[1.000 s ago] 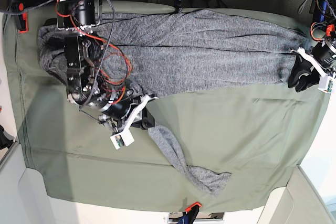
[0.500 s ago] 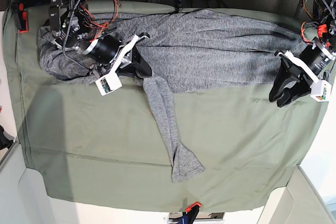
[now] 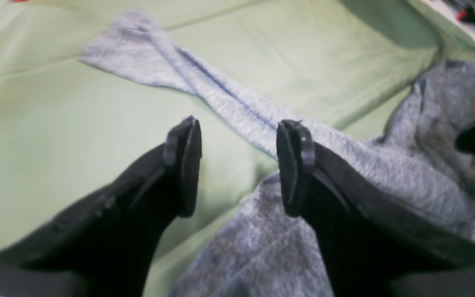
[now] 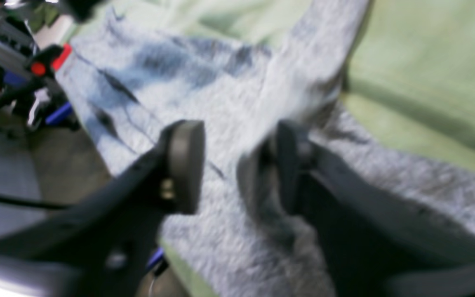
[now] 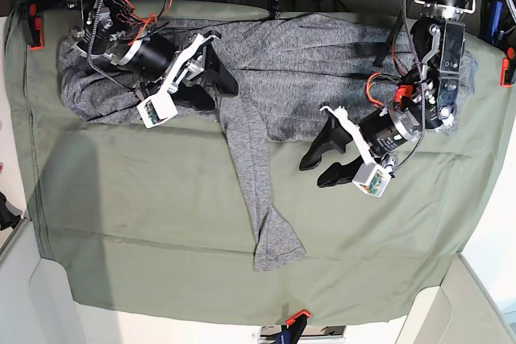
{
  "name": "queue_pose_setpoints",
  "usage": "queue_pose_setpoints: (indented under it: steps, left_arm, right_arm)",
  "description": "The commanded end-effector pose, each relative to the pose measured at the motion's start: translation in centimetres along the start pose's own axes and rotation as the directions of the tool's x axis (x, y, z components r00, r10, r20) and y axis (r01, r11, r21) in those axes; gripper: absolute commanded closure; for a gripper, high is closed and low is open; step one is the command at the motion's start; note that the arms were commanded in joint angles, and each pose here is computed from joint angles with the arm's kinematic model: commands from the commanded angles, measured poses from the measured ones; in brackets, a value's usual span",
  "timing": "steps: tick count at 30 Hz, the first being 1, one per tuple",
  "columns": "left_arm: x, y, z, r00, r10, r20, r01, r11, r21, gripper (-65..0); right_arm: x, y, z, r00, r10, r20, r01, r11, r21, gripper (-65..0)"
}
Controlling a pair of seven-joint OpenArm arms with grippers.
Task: Fold the T-shirt properly
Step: 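Grasp the grey sleeve with the right gripper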
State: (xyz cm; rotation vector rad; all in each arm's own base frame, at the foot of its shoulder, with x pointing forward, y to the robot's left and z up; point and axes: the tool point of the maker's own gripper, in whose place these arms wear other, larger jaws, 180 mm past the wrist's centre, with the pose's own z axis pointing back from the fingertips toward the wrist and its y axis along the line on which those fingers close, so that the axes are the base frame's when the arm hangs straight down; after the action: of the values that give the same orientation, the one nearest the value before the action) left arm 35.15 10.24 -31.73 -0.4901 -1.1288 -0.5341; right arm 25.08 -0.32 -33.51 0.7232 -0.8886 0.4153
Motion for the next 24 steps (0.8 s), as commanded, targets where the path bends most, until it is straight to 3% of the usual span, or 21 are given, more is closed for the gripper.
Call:
queue_pose_setpoints:
  steps: [1, 7, 11, 13, 16, 24]
  left_arm:
    - [1.7, 0.7, -0.1, 0.999, -0.013, 0.040, 0.012, 1.000, 0.007, -32.2]
    - [2.4, 1.6, 0.2, 0.998, -0.020, 0.053, 0.018, 0.999, 0.026, -28.8]
    - [2.0, 1.4, 0.2, 0.999, -0.014, 0.042, 0.013, 1.000, 0.025, -28.7]
    - [1.7, 1.4, 0.3, 0.999, -0.012, 0.034, 0.011, 1.000, 0.024, -28.7]
    - [1.5, 1.4, 0.3, 1.000, -0.012, 0.023, 0.011, 1.000, 0.025, -28.7]
    - [-0.5, 1.7, 1.3, 1.000, 0.005, -0.030, -0.004, 0.999, 0.038, -28.7]
  right_arm:
    - [2.3, -0.2, 0.2, 0.996, 0.025, 0.084, -0.025, 1.000, -0.008, -31.5]
    - [7.4, -4.3, -0.5, 0.979, 0.133, 0.152, -0.099, 0.972, -0.214, -31.5]
    - [10.9, -5.3, -1.6, 0.965, 0.175, 0.194, -0.118, 0.955, -0.274, -31.3]
    - [11.7, -6.0, -2.5, 0.965, 0.180, 0.189, -0.119, 0.947, -0.297, -24.8]
    - [11.7, -8.1, -4.6, 0.974, 0.183, 0.137, -0.128, 0.934, -0.333, 0.0]
    - [11.0, -12.0, -9.1, 0.994, 0.095, 0.059, -0.064, 0.916, -0.395, 0.0]
